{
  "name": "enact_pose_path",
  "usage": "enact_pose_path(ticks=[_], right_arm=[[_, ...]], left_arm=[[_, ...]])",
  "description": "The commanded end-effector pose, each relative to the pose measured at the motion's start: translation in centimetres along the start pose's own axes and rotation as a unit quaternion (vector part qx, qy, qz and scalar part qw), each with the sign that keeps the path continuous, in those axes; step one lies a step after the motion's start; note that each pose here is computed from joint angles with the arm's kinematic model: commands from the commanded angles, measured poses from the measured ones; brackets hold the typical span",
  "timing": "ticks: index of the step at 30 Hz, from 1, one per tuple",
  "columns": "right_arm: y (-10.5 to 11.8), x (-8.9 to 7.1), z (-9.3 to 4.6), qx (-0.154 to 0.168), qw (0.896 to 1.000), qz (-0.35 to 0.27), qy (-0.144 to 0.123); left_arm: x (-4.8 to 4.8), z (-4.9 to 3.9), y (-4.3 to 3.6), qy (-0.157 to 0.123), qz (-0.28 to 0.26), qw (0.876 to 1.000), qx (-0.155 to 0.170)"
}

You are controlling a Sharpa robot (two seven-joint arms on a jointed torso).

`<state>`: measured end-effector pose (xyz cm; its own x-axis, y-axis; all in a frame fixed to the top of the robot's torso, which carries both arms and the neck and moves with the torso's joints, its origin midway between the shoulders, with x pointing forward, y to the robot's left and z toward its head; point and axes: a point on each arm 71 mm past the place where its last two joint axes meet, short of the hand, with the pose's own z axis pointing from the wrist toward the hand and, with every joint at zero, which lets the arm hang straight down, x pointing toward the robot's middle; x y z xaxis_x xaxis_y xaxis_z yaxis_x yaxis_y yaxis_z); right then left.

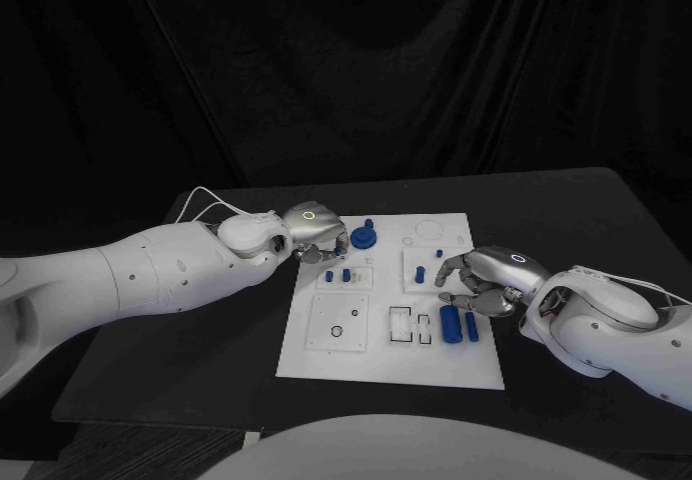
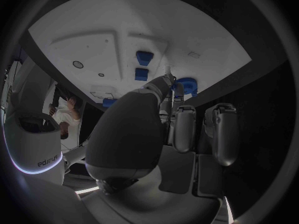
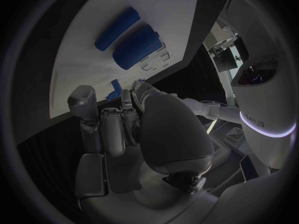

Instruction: Assemble the parts on the task board

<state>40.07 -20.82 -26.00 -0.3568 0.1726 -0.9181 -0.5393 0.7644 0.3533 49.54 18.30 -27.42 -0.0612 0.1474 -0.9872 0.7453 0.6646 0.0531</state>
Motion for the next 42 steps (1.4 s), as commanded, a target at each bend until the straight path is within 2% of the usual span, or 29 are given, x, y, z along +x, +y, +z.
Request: enact_pose_path(ticks=[1,21,33,42], right_arm=[[-0.1,0.1,0.0,0.006,1.000,0.000,0.001],[-0.1,0.2,0.1,0.006,1.000,0.000,0.004],[-0.1,0.3,0.1,0.007,1.000,0.000,0.005],[0.0,0.3,0.1,0.007,1.000,0.001,0.007]], left_arm=[[0.17,0.17,-0.15,0.005,-0.001,1.000,0.000],[0.83,0.85,-0.64,0.013,-0.005,1.000,0.000],[1.53,0.94,-0.52,0.031,-0.008,0.999,-0.008],[1.71,1.14,-0.72,0.032,-0.008,0.999,-0.005]])
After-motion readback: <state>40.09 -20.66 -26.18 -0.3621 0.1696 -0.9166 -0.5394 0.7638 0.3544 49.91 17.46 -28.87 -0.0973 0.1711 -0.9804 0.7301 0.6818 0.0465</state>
